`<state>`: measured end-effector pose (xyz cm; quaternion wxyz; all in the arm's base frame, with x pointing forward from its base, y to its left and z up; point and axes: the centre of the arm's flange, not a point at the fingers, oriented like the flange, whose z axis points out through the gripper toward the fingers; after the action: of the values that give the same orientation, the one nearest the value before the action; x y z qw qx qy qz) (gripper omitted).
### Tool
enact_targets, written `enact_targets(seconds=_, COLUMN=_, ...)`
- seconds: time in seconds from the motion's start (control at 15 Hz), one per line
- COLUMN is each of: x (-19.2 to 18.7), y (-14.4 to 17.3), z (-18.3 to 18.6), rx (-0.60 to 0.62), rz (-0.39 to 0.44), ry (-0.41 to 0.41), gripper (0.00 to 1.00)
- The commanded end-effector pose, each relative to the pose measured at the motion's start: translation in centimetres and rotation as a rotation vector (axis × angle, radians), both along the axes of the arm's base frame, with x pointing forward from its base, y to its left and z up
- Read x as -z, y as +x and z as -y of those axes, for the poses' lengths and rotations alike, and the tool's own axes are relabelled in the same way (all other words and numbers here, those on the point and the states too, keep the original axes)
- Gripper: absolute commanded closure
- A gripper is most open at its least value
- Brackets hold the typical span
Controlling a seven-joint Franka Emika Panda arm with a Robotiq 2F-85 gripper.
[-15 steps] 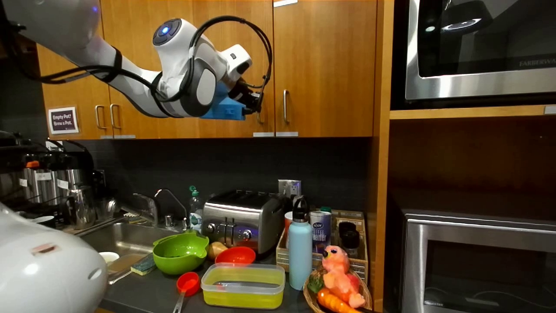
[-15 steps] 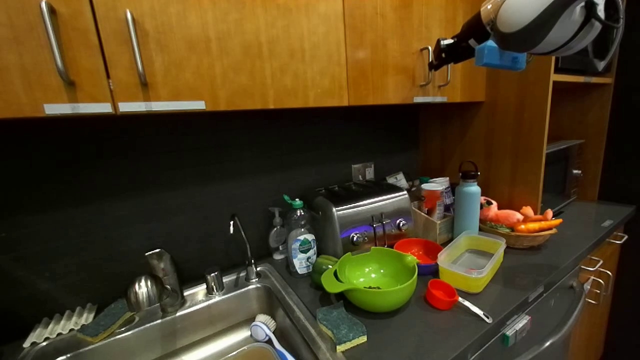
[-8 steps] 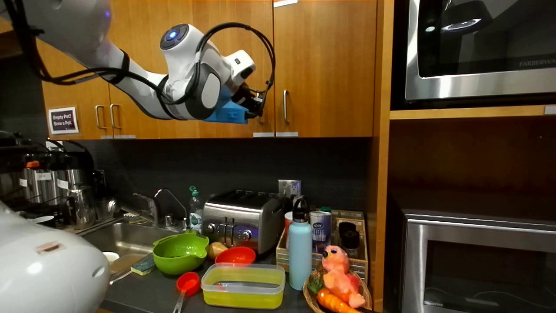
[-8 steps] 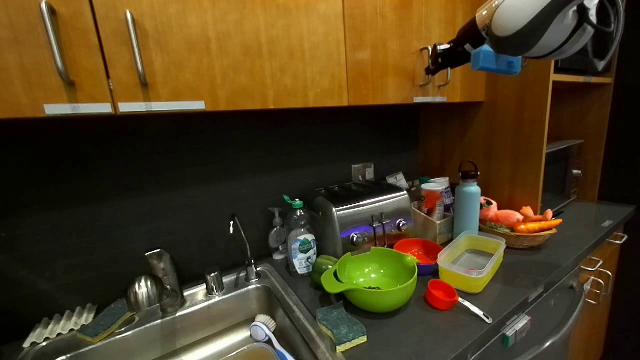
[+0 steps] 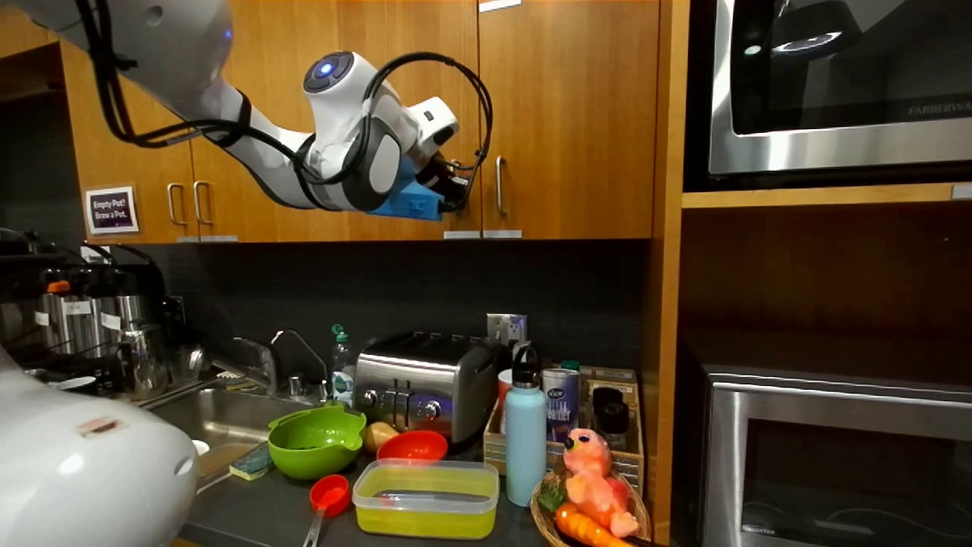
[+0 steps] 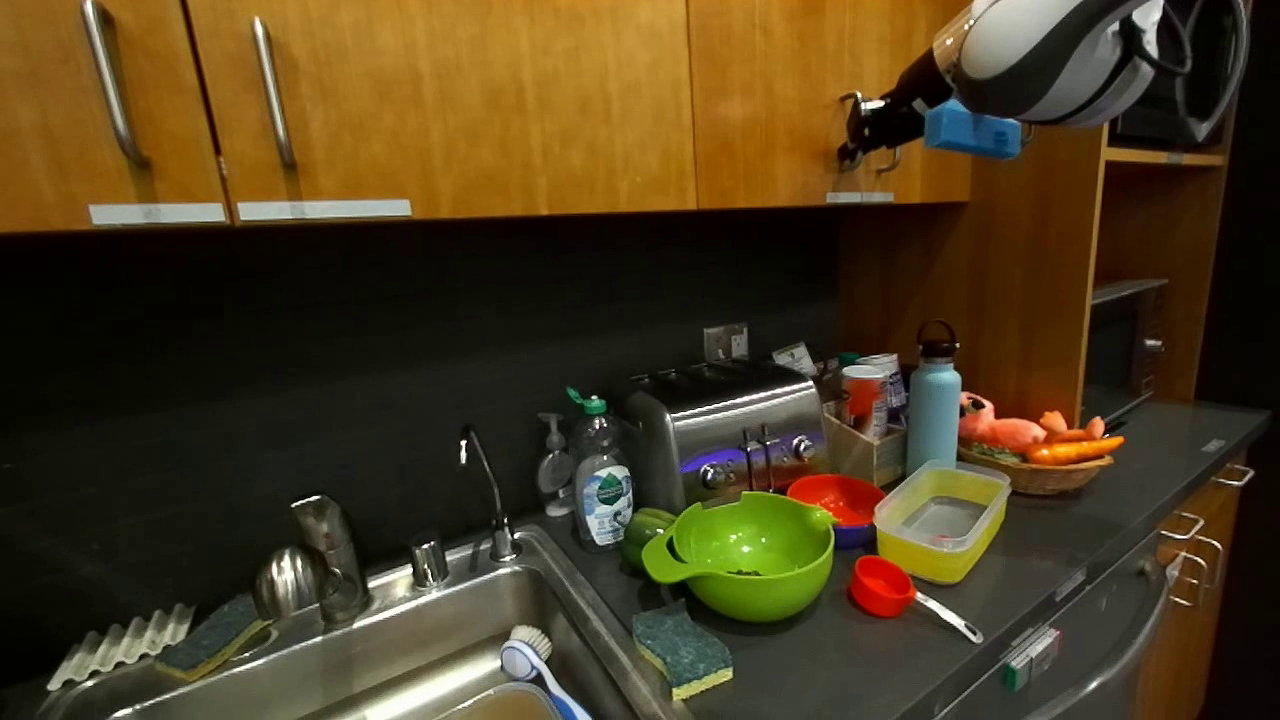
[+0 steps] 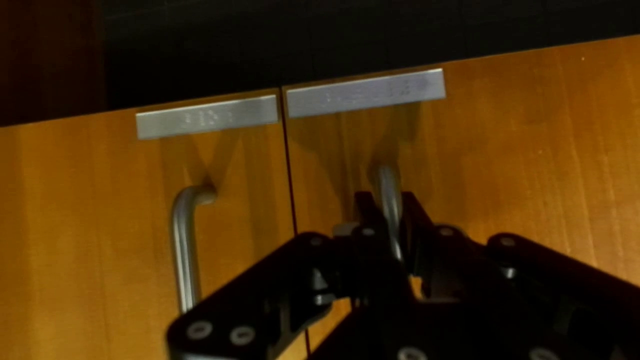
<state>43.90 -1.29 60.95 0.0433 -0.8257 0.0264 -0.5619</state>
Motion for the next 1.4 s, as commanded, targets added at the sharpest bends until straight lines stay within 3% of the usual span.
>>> enact_targets(seconds=0.0, x=-1.5, y=3.1, z=1.5, rx=0.035, rz=0.003, ry=-0.018, gripper=0.84)
enact_targets(seconds=0.07, x=-1.8, y=3.1, z=1.5, rx=0.032, rz=0.004, ry=-0.019, gripper=0.59)
enact_targets(seconds=0.2, x=-2.3, y=2.9, z=1.8, rx=0.025, rz=-0.002, ry=-0.026, gripper=0.55)
enact_targets(seconds=0.27, x=-2.5, y=2.7, z=2.1, rx=0.020, rz=-0.010, ry=-0.026, gripper=0.88)
enact_targets(seconds=0.6, x=-3.9, y=1.6, z=2.1, rx=0.004, rz=-0.043, ry=-0.025, gripper=1.00)
enact_targets(seconds=0.93, x=-4.0, y=1.1, z=2.1, rx=-0.024, rz=-0.068, ry=0.008, gripper=0.96)
enact_targets(seconds=1.0, x=-4.1, y=1.0, z=2.2, rx=-0.039, rz=-0.073, ry=0.026, gripper=0.84)
enact_targets(seconds=1.07, x=-4.2, y=0.8, z=2.5, rx=-0.046, rz=-0.076, ry=0.050, gripper=0.60)
enact_targets(seconds=1.2, x=-5.0, y=0.1, z=3.3, rx=-0.078, rz=-0.067, ry=0.139, gripper=0.58)
enact_targets(seconds=1.33, x=-6.6, y=-0.4, z=4.0, rx=-0.092, rz=-0.037, ry=0.200, gripper=0.47)
